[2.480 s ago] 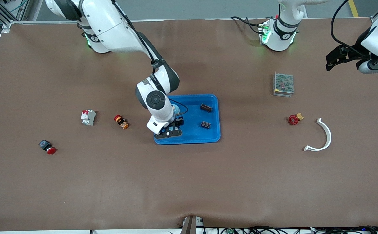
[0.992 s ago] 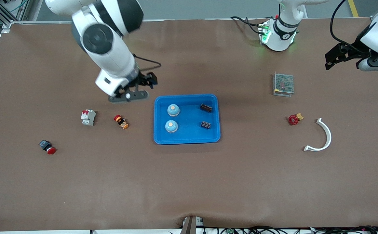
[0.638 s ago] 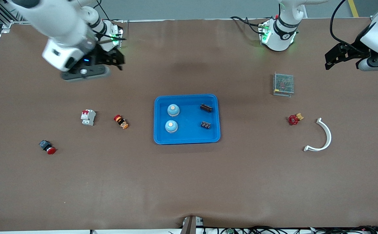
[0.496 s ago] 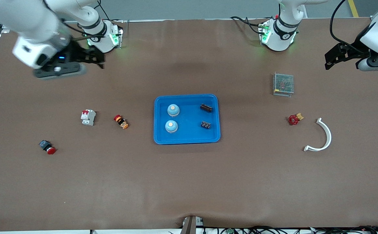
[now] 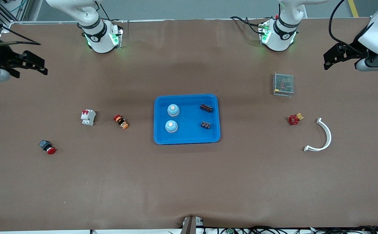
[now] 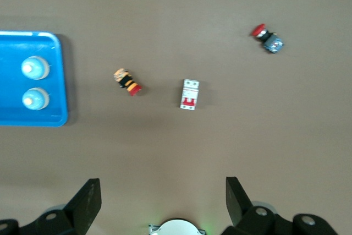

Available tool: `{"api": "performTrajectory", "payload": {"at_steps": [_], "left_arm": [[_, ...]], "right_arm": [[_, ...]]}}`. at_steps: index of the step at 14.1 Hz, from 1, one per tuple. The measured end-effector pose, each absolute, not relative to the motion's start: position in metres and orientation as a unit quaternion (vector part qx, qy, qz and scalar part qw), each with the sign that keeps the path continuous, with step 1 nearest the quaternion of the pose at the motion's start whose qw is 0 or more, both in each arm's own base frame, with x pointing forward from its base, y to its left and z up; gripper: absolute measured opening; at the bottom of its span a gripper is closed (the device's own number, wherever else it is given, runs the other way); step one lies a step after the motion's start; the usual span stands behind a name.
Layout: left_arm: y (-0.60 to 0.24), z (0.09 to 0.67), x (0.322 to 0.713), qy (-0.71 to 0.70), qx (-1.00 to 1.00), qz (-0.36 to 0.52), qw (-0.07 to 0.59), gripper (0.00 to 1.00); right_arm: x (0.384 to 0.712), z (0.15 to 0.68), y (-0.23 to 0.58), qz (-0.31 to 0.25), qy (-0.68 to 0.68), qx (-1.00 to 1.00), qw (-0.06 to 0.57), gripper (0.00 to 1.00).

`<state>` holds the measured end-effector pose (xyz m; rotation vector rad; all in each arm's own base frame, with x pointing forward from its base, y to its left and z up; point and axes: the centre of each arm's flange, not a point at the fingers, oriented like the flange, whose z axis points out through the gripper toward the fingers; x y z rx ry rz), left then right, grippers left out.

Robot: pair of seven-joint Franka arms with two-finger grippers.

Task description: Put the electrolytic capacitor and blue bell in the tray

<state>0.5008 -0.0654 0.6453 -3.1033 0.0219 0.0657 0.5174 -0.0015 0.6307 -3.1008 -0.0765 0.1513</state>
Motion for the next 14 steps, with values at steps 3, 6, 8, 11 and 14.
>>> {"api": "performTrajectory", "payload": {"at_steps": [3,6,8,11,14], "left_arm": [[-0.065,0.644,0.502,0.007,-1.0,0.023,0.019,1.0],[-0.065,0.644,0.502,0.007,-1.0,0.023,0.019,1.0],[-0.065,0.644,0.502,0.007,-1.0,0.022,0.019,1.0],[-0.066,0.642,0.504,0.007,-1.0,0.022,0.018,1.0],[-0.066,0.639,0.507,0.007,-1.0,0.021,0.018,1.0]], "right_arm": [[0.523,0.63,-0.014,0.032,-0.017,-0.999,0.001,1.0],[0.532,0.625,-0.02,0.012,-0.021,-1.0,-0.004,1.0],[0.537,0.623,-0.026,-0.003,-0.021,-1.0,-0.006,1.0],[0.543,0.621,-0.03,-0.028,-0.019,-0.999,-0.007,1.0],[0.547,0.622,-0.028,-0.039,-0.02,-0.999,-0.008,1.0]]}}
